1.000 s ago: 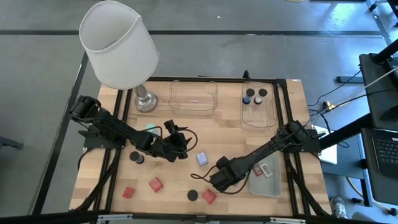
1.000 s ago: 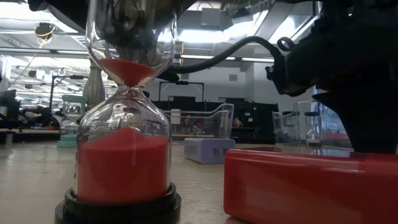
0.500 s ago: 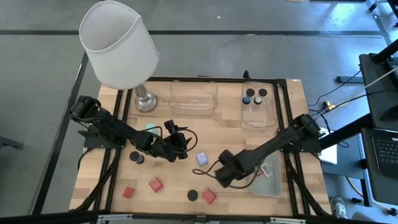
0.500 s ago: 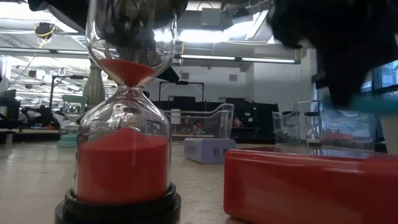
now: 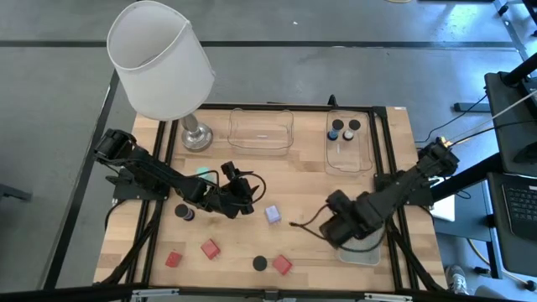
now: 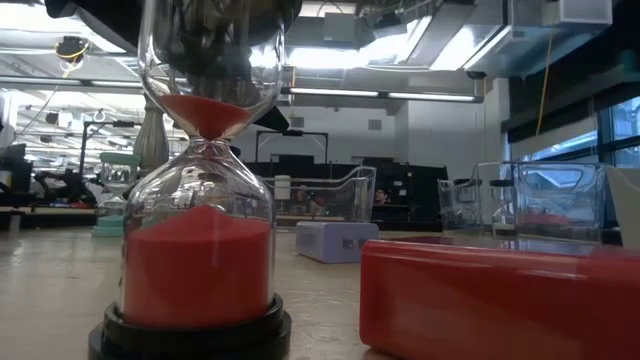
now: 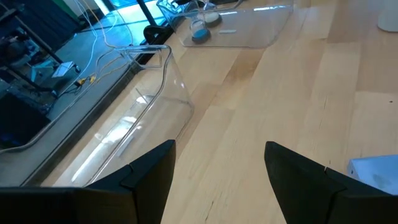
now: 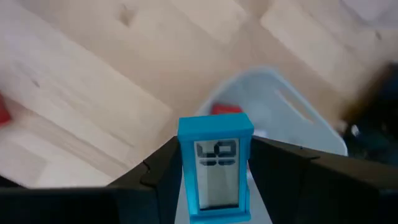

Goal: Pick & Place Office items
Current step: Put the blue digital clock into the gray bin

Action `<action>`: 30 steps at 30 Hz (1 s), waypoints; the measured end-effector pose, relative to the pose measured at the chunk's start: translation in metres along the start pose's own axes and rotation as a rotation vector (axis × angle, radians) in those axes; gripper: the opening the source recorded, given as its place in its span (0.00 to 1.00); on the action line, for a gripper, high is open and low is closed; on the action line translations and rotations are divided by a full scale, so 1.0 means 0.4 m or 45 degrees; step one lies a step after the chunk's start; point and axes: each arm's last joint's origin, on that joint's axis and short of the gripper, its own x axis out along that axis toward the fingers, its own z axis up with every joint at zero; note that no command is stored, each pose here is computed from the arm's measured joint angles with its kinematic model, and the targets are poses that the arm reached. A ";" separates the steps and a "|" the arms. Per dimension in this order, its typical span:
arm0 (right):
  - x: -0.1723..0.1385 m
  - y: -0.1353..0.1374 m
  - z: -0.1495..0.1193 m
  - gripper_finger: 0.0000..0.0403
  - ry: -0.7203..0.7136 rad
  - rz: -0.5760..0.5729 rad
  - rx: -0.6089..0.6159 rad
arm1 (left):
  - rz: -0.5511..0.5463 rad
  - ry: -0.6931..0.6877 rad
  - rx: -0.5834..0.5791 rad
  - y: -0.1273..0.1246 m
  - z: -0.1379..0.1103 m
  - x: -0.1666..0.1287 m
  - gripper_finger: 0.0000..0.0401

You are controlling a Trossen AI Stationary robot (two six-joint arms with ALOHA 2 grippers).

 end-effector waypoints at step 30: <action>0.258 -0.056 -0.171 0.41 0.174 -0.047 0.126 | -0.114 0.018 -0.182 -0.020 -0.005 -0.019 0.61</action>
